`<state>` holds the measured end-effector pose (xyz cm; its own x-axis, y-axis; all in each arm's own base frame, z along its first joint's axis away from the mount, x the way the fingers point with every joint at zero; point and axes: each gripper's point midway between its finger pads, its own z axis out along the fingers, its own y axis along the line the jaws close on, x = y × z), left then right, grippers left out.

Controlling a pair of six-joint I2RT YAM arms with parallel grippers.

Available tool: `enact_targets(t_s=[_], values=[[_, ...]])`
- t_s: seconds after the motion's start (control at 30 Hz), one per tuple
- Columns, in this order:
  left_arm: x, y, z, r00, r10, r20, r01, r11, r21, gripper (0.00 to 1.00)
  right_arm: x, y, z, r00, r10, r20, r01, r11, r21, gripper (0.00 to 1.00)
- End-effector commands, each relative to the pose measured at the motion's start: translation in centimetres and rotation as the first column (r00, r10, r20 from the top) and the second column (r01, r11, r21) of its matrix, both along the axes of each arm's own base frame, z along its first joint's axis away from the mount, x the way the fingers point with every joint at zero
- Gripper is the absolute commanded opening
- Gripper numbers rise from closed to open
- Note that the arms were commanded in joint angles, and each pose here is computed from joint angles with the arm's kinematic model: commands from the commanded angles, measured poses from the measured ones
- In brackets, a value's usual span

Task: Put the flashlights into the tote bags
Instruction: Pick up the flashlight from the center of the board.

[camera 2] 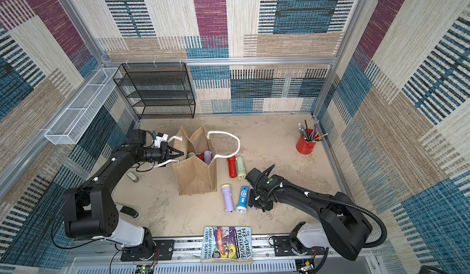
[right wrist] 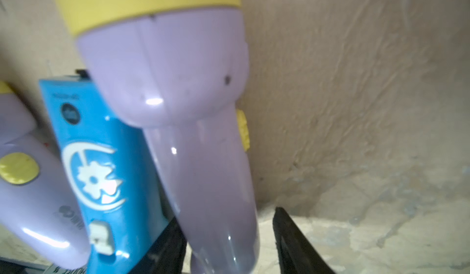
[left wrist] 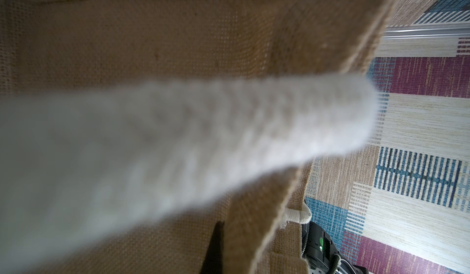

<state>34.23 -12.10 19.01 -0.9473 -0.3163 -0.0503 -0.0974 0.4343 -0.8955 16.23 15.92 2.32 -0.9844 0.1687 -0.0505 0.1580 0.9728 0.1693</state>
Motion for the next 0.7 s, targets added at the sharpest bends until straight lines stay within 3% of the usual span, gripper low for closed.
enact_targets(t_s=[0.0, 0.27, 0.67], values=[[0.0, 0.1, -0.1, 1.000, -0.005, 0.012, 0.005, 1.000, 0.015, 0.05, 0.3, -1.1, -0.3, 0.999, 0.033, 0.013, -0.032, 0.997, -0.076, 0.55], [0.0, 0.1, -0.2, 1.000, -0.004, 0.009, 0.004, 1.000, 0.019, 0.05, 1.2, -0.5, -0.8, 0.995, 0.093, 0.030, -0.090, 0.993, -0.079, 0.51], [0.0, 0.1, -0.2, 1.000, -0.003, 0.006, 0.003, 1.000, 0.018, 0.05, -0.5, -1.3, -2.5, 0.994, 0.109, -0.030, -0.111, 0.990, -0.090, 0.37]])
